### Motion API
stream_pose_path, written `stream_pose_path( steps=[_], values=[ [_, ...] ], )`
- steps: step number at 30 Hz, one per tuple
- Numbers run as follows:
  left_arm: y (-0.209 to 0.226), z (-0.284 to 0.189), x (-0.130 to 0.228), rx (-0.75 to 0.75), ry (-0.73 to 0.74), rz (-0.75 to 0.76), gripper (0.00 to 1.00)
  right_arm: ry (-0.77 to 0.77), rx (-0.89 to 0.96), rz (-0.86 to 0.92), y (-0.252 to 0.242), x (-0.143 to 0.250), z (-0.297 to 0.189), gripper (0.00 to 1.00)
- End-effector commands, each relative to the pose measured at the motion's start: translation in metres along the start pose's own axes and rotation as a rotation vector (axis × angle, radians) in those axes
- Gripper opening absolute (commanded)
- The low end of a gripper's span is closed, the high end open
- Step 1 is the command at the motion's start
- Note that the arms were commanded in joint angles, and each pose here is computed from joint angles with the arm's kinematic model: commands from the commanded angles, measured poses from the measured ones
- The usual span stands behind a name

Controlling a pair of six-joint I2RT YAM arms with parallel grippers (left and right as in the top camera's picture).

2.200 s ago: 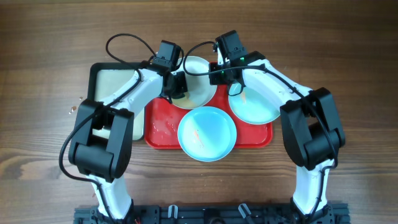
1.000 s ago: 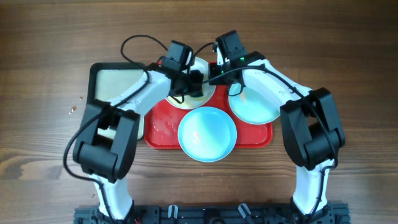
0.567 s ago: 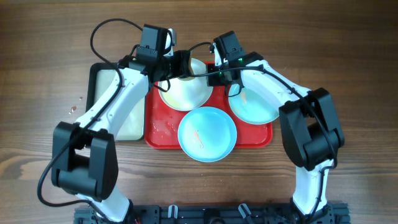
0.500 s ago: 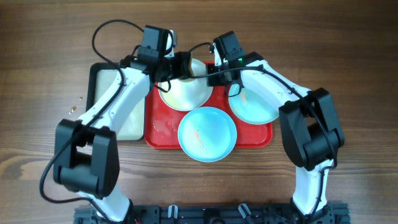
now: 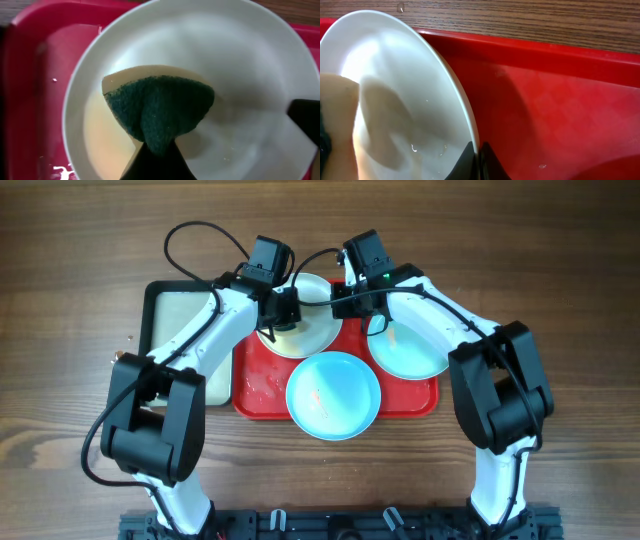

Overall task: Clean dirty plates on tray and stack at the side
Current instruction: 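Scrub the white plate with the sponge while right gripper holds its rim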

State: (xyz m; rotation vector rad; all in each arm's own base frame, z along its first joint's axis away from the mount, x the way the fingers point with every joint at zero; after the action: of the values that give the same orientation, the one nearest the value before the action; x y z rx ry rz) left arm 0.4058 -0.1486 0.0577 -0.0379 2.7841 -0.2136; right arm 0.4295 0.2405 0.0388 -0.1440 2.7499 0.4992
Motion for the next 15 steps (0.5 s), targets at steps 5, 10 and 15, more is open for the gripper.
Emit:
stream_pose_path(
  steps=[5,10,15],
  values=[
    [0.02,0.009,0.0,-0.106,0.0,0.019,0.04,-0.019,-0.034,-0.005,0.01,-0.006,-0.009,0.05],
    [0.029,0.031,0.014,-0.133,0.065,0.013,0.04,-0.019,-0.034,-0.005,0.01,-0.006,-0.009,0.04],
    [0.027,0.044,0.027,-0.112,0.125,-0.028,0.04,-0.017,-0.033,-0.005,0.01,-0.005,-0.009,0.04]
  ],
)
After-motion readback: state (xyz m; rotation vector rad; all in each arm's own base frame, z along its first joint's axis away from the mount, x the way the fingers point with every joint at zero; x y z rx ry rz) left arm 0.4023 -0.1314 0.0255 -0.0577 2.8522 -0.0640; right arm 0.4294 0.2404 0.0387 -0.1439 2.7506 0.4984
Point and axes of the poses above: each gripper's point midway between its finger pads, its own z axis out along the fingers, its own y axis along the line the jaws close on, x = y × z, the point moved 1 cm from there along -z, back along the fingers, and after that the axes turned 3 degrees about z, right-handed, at the moved point
